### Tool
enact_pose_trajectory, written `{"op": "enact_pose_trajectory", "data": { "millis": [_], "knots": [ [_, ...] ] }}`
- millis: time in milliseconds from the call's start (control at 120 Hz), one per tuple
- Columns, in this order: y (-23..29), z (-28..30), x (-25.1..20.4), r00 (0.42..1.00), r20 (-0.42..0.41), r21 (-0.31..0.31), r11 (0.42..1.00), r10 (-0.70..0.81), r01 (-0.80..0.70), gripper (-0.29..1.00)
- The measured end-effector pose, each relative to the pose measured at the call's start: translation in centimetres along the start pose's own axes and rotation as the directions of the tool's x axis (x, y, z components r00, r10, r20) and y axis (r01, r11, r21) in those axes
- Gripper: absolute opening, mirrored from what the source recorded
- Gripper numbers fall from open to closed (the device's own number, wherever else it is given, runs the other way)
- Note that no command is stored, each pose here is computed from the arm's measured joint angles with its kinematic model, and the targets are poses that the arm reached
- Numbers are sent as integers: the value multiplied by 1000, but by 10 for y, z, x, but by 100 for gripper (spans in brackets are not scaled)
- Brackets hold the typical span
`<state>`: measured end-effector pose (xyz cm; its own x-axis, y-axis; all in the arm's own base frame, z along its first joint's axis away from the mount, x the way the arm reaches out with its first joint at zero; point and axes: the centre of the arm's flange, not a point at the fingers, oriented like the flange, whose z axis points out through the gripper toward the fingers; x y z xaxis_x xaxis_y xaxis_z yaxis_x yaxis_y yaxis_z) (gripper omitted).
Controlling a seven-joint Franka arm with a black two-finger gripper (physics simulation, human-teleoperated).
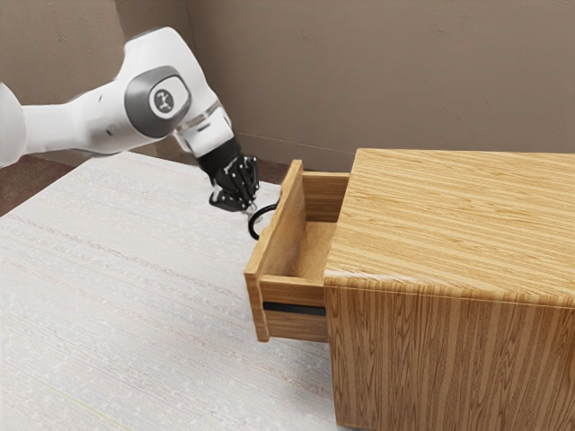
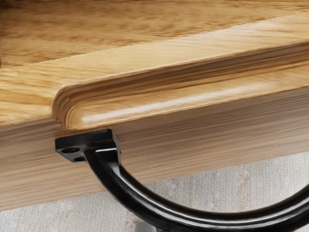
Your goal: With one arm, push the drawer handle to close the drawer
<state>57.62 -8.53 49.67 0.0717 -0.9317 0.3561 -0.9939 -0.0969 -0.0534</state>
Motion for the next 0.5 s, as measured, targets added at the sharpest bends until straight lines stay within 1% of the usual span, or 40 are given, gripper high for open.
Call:
{"op": "enact_pose_trajectory", "data": {
  "millis": [367, 500],
  "knots": [
    [1, 17, 37, 999, -22, -25, 999, 22, -23, -8],
    [-7, 19, 51, 1000, -24, -16, 1000, 20, -20, -8]
  ]
}}
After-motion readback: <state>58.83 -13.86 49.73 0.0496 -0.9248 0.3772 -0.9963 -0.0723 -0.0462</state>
